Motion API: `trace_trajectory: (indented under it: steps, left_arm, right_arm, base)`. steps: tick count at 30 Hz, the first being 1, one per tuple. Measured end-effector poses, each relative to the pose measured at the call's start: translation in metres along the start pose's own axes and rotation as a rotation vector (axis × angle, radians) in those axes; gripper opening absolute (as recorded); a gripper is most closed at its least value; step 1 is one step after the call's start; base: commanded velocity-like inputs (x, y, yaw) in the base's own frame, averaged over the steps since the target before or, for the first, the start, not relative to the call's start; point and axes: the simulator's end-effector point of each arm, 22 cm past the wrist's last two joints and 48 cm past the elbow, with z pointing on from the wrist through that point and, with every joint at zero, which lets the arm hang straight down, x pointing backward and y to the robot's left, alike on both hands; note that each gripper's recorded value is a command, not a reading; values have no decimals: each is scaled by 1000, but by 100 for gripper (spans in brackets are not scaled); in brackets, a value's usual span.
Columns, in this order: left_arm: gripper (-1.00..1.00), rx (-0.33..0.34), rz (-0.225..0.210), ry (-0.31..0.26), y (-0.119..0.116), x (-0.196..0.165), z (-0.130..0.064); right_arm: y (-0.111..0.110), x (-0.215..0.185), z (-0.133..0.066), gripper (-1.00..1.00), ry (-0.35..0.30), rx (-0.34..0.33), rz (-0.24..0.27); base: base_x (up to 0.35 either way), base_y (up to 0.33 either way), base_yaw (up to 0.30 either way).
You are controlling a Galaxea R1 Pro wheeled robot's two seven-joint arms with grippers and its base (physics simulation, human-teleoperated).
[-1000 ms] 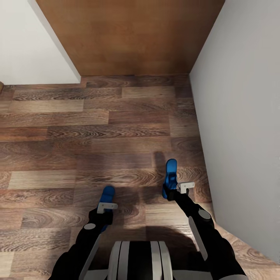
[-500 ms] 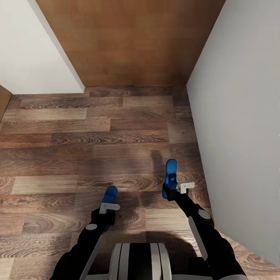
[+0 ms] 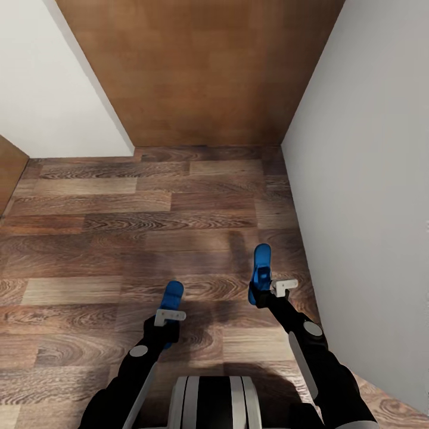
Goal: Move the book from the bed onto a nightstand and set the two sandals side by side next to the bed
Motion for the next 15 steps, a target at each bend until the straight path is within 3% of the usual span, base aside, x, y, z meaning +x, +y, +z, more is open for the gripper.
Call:
trace_trajectory:
  steps: [6,10,15]
  left_arm:
    - [-100,14,-2,-52,2,-24,-10]
    - [-100,119,-51,-93,5,-45,-20]
    - [-100,159,-96,-131,10,-64,-31]
  right_arm:
    - [3,-14,-5,-100,-23,-2,-6]
    - [5,-24,-8,-100,-39,-3,-11]
    - [7,-35,-12,-100,-57,-4,-17]
  base:
    - [0,0,0]
    - [0,0,0]
    - [0,0,0]
